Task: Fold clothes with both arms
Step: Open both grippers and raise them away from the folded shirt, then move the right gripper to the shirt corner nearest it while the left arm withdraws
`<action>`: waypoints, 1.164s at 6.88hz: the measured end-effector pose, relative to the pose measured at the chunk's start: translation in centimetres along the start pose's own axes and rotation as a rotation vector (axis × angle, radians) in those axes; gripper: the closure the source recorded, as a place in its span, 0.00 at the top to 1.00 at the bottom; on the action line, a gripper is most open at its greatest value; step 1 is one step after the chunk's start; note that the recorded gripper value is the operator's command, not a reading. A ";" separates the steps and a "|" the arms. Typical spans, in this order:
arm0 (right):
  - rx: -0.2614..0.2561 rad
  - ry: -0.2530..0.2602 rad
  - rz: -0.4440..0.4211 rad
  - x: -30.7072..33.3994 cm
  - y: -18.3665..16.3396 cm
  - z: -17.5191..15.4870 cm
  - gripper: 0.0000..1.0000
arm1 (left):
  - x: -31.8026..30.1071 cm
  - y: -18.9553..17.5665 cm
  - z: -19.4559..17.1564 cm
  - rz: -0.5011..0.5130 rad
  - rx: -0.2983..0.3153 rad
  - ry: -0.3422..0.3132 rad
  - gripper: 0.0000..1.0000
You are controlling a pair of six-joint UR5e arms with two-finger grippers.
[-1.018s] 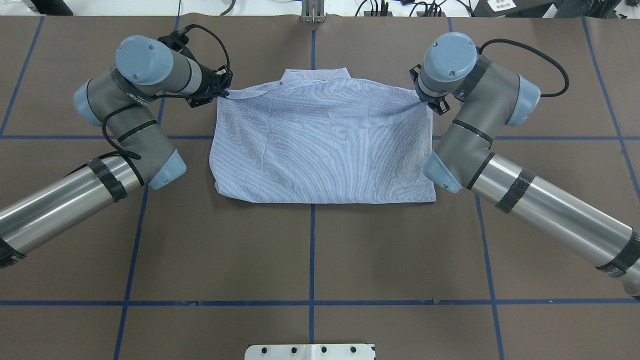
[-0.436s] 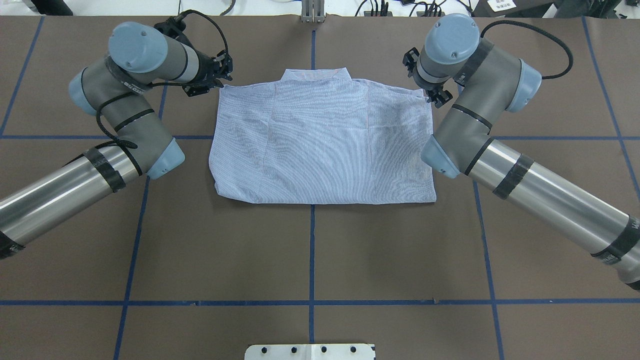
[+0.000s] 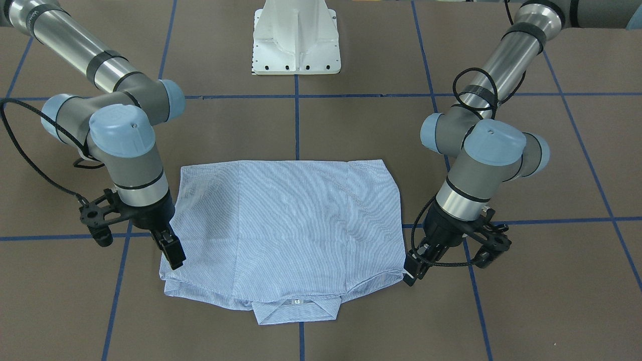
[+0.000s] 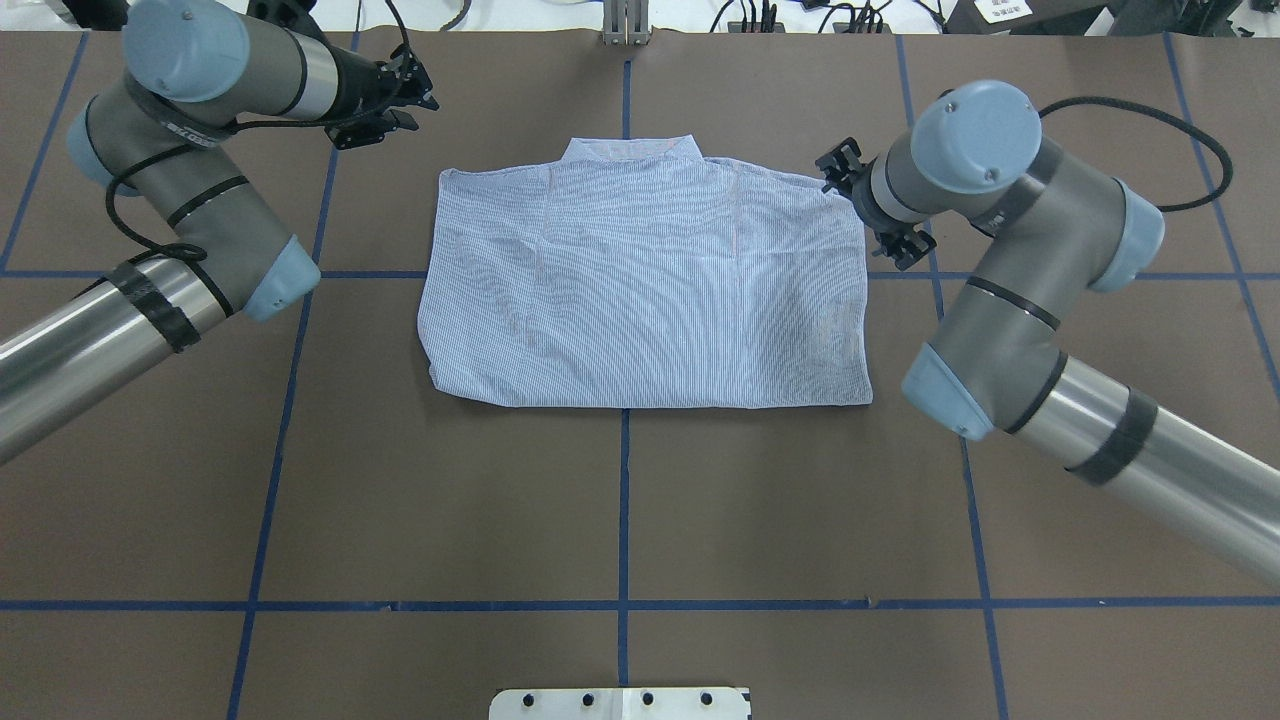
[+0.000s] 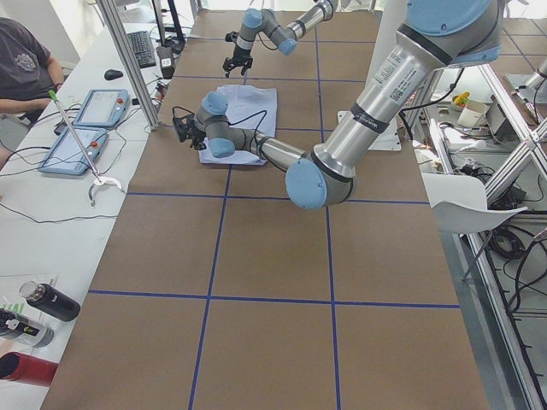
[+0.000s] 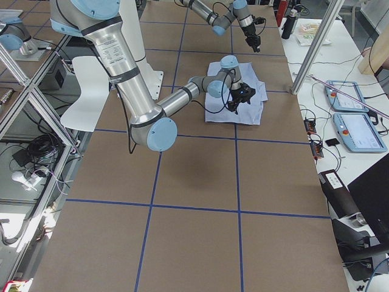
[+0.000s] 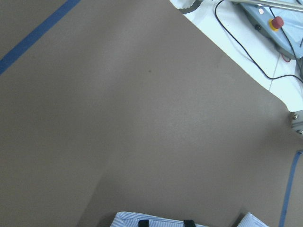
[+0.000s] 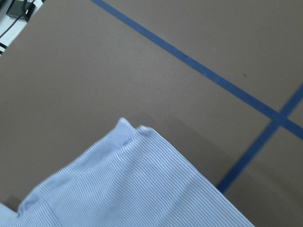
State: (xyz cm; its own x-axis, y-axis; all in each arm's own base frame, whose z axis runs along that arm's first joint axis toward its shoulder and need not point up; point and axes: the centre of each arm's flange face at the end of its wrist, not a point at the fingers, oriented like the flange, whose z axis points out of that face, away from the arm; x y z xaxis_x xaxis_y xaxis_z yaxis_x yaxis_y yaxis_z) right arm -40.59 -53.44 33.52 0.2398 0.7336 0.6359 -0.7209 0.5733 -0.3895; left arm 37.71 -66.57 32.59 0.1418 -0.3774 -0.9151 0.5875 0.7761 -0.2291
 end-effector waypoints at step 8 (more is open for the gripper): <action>-0.029 0.082 0.033 12.2 8.6 1.4 0.81 | -1.8 -0.1 -2.5 0.008 -0.013 0.030 0.44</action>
State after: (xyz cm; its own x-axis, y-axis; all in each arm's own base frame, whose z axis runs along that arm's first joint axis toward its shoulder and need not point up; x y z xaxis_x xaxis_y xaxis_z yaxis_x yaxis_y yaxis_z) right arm -44.77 -40.06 38.88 0.2701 0.7788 0.5661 -0.7106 0.5580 -0.4286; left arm 35.37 -64.66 33.45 0.1227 -0.3563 -0.9263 0.5760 0.7856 -0.2259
